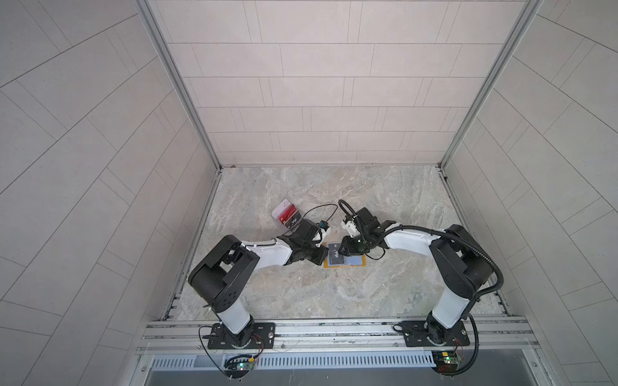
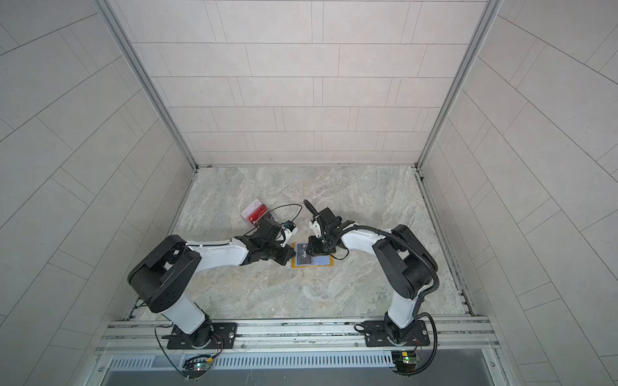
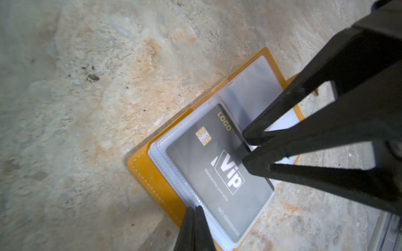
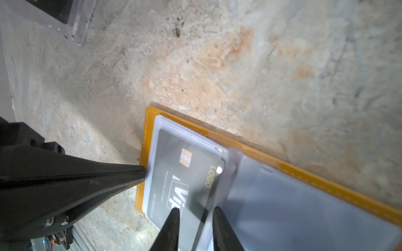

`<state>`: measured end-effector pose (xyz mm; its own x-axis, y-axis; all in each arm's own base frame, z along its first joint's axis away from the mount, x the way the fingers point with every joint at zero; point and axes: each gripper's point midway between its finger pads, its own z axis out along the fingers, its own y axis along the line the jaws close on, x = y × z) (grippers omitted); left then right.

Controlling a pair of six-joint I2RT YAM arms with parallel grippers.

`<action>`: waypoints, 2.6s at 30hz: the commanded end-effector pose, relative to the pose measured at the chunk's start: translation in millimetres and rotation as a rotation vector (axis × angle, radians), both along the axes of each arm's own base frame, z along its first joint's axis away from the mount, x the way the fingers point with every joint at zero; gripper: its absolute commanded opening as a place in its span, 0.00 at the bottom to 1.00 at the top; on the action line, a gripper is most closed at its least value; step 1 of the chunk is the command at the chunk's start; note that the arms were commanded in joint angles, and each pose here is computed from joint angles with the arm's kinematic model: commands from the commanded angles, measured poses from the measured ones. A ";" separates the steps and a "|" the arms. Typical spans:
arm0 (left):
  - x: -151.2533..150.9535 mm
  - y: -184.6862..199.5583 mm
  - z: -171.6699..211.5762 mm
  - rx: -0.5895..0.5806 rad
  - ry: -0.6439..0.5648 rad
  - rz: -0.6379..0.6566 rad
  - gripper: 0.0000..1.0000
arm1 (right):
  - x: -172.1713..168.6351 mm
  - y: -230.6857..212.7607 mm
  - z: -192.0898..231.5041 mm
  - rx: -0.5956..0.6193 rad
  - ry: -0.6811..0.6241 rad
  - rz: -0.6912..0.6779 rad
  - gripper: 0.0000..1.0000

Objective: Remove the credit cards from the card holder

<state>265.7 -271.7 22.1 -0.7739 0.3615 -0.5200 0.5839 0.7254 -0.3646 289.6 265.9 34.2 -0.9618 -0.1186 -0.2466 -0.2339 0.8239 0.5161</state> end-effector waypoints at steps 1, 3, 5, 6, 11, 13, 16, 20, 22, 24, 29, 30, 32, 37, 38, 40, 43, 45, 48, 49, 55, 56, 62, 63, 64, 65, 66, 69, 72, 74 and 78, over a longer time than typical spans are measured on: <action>2.2 -5.2 -0.8 -0.004 0.005 -0.007 0.00 | -0.1 -2.0 -5.8 -0.002 0.018 -0.015 0.30; 2.3 -4.7 -2.9 0.000 0.008 -0.004 0.00 | -1.0 -1.3 -6.5 0.003 0.023 -0.012 0.30; 1.8 -4.7 -4.9 0.005 0.011 -0.005 0.00 | -1.4 0.3 -6.0 0.011 0.025 -0.009 0.30; 1.4 -4.0 -6.8 0.010 0.014 -0.005 0.00 | -1.5 1.3 -5.4 0.017 0.026 -0.006 0.30; -0.3 -1.2 -11.4 0.023 0.020 -0.002 0.00 | -0.5 3.5 -0.8 0.033 0.022 0.000 0.29; -0.8 0.0 -11.8 0.028 0.020 0.001 0.00 | -0.4 3.5 1.0 0.036 0.020 0.000 0.28; -0.9 0.4 -12.2 0.030 0.019 -0.001 0.00 | -0.5 5.4 5.3 0.051 0.018 0.005 0.28; -0.7 0.6 -13.4 0.034 0.021 0.000 0.00 | -0.6 7.1 10.1 0.076 0.015 0.009 0.28; -0.7 0.6 -13.8 0.034 0.023 0.001 0.00 | -0.3 7.8 12.2 0.093 0.018 0.007 0.28; -1.0 0.7 -14.3 0.034 0.023 0.001 0.00 | 0.2 7.3 14.4 0.112 0.022 0.000 0.27; -2.0 1.6 -15.0 0.036 0.023 0.001 0.00 | 0.0 9.3 20.8 0.154 0.025 0.002 0.27; -1.9 1.9 -15.0 0.036 0.023 0.002 0.00 | 0.2 10.3 22.3 0.165 0.026 0.004 0.27; -1.4 1.5 -14.3 0.035 0.021 0.002 0.00 | -0.8 12.9 24.2 0.188 0.030 0.010 0.27; -1.5 2.0 -14.0 0.035 0.020 0.003 0.00 | -0.4 14.9 28.3 0.228 0.037 0.005 0.27; -1.6 1.9 -13.8 0.034 0.021 0.004 0.00 | -0.2 15.7 29.9 0.239 0.036 0.006 0.27; -1.6 2.0 -13.5 0.035 0.020 0.003 0.00 | -0.5 17.1 31.8 0.255 0.039 0.009 0.27; -1.5 1.9 -12.9 0.034 0.019 0.004 0.00 | -0.4 19.3 33.9 0.279 0.041 0.009 0.27; -1.2 1.7 -12.7 0.032 0.018 0.004 0.00 | -0.4 20.3 34.5 0.293 0.046 0.007 0.26; -1.1 1.5 -13.2 0.033 0.020 0.005 0.00 | -1.2 22.1 31.8 0.303 0.059 0.012 0.26; -1.0 1.7 -13.4 0.034 0.020 0.006 0.00 | -1.5 23.4 30.8 0.306 0.064 0.016 0.26; -0.3 1.9 -12.3 0.035 0.017 0.009 0.00 | -2.1 25.9 19.1 0.309 0.101 0.016 0.26; 0.0 2.0 -11.9 0.036 0.015 0.009 0.00 | -2.2 26.1 17.1 0.309 0.107 0.016 0.27; 0.8 3.4 -10.9 0.042 0.011 0.014 0.00 | -2.7 27.5 7.2 0.298 0.135 0.023 0.26; 1.0 3.1 -10.1 0.040 0.009 0.014 0.00 | -3.1 27.5 5.3 0.295 0.140 0.024 0.26; 1.3 3.3 -9.9 0.041 0.008 0.015 0.00 | -2.4 27.9 4.4 0.296 0.141 0.026 0.26; 1.3 3.4 -9.7 0.042 0.007 0.016 0.00 | -3.0 28.6 3.3 0.297 0.147 0.028 0.26; 1.5 3.4 -9.2 0.041 0.006 0.016 0.00 | -3.1 29.1 2.2 0.298 0.152 0.029 0.26; 2.5 3.2 -6.9 0.037 -0.002 0.019 0.00 | -2.8 29.1 -2.3 0.292 0.160 0.027 0.26; 4.1 2.2 -2.5 0.030 -0.013 0.019 0.00 | -2.8 28.3 -5.9 0.286 0.163 0.023 0.26; 6.8 2.3 1.6 0.030 -0.030 0.022 0.00 | -2.4 27.6 -7.8 0.281 0.163 0.022 0.26; 12.0 1.8 11.3 0.035 -0.063 0.018 0.00 | -3.2 26.0 -11.6 0.272 0.166 0.021 0.26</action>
<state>272.2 -270.1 21.1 -0.7660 0.3586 -0.5335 0.5808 0.7417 -0.3354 287.7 292.5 33.3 -0.9881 -0.0844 -0.1290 -0.1532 0.6273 0.7636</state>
